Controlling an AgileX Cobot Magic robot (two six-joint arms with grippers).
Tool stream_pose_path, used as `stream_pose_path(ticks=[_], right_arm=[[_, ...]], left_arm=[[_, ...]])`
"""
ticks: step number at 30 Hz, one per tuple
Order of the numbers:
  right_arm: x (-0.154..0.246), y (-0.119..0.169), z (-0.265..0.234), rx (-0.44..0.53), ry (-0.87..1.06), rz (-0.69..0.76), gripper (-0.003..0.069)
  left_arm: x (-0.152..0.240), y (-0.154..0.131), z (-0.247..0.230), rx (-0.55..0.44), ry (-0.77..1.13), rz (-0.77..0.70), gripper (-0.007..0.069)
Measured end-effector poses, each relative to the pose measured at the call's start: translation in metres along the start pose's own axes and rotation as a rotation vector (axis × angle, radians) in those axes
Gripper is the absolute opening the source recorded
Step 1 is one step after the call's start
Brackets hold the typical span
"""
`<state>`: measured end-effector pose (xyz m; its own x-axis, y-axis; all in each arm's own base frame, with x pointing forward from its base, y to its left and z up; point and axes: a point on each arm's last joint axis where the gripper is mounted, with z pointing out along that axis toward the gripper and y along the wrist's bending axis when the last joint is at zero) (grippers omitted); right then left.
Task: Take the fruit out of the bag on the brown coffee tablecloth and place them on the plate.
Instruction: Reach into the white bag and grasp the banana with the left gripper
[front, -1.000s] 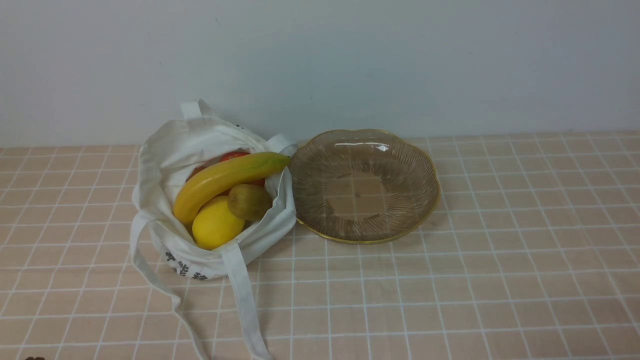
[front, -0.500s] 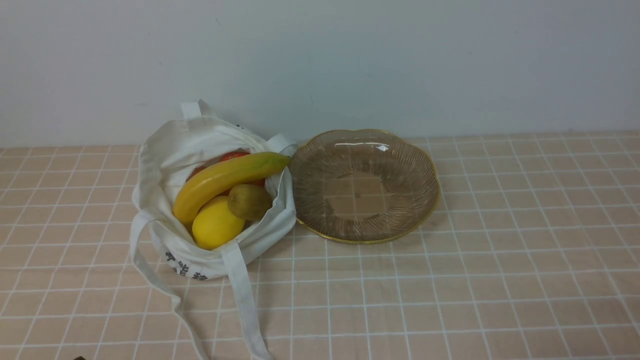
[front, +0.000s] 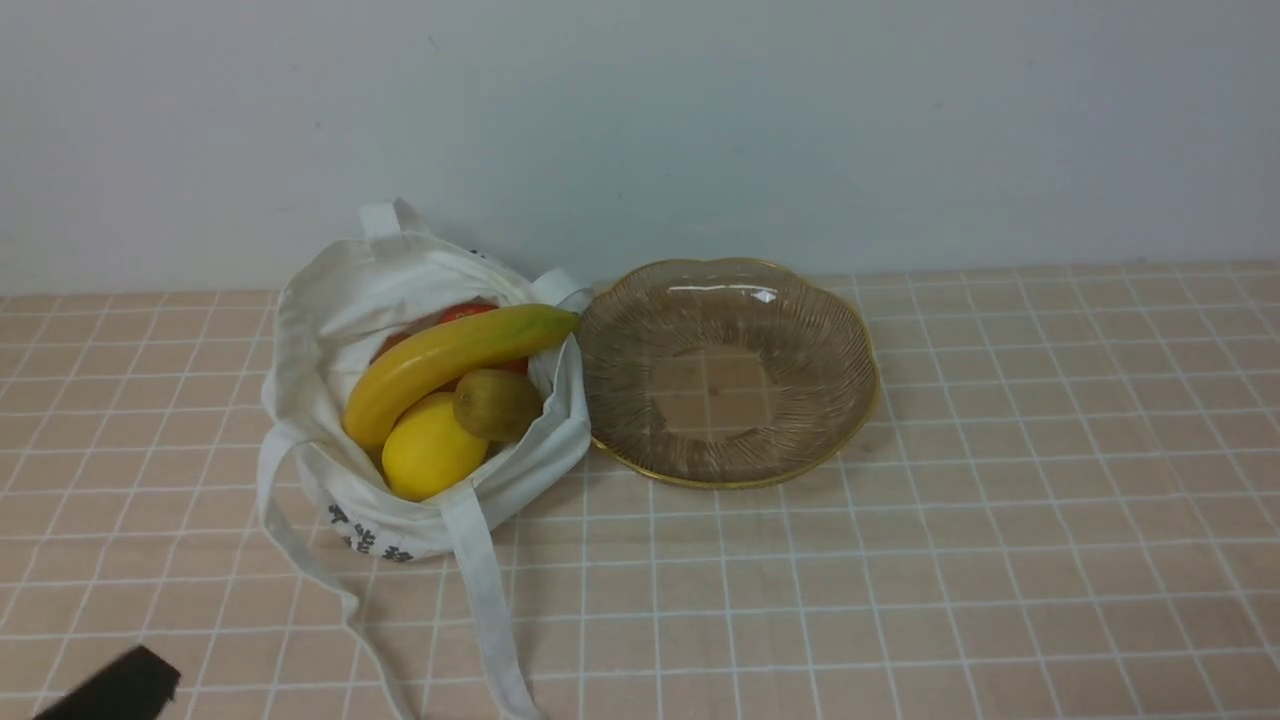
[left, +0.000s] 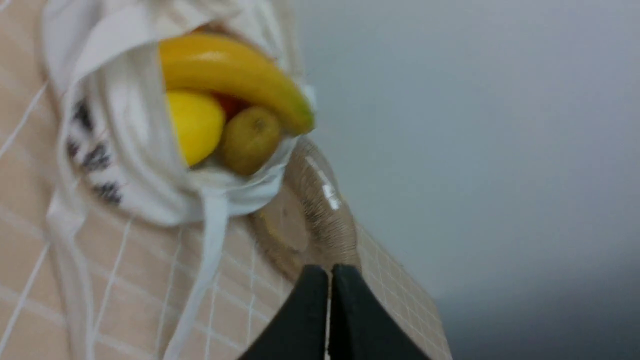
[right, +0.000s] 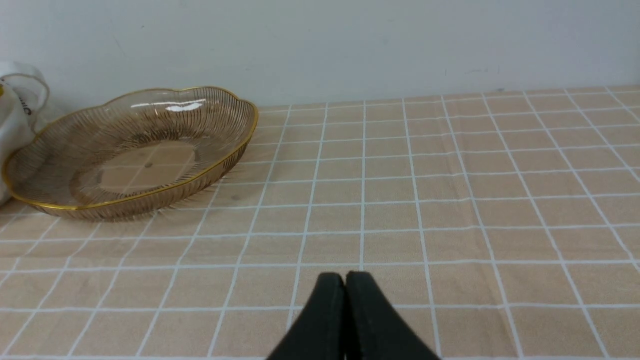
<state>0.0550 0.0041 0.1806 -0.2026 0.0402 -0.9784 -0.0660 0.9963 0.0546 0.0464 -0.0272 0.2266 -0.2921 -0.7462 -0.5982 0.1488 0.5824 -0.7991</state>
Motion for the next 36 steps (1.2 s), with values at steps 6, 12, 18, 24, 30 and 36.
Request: stream_pose_path(ticks=[6,12,18,24,30,36], right_arm=[[0.0,0.0,0.0,0.0,0.0,0.0,-0.0013],[0.0,0.0,0.0,0.0,0.0,0.0,-0.0013],[0.0,0.0,0.0,0.0,0.0,0.0,-0.0013],[0.0,0.0,0.0,0.0,0.0,0.0,-0.0013],[0.0,0.0,0.0,0.0,0.0,0.0,-0.0013],[0.0,0.0,0.0,0.0,0.0,0.0,-0.0013]], left_arm=[[-0.032,-0.042,0.024,-0.14,0.278,0.301,-0.0008],[-0.063,-0.041,0.081,-0.448,0.759,0.509,-0.0008],[-0.097,-0.023,0.162,-0.619,0.974,0.655,-0.0008],[-0.094,-0.009,0.239,-0.597,1.102,0.747,-0.0008],[-0.08,-0.017,0.282,-0.554,1.123,0.812,-0.0003],[-0.083,-0.022,0.3,-0.55,0.995,0.854,0.0073]])
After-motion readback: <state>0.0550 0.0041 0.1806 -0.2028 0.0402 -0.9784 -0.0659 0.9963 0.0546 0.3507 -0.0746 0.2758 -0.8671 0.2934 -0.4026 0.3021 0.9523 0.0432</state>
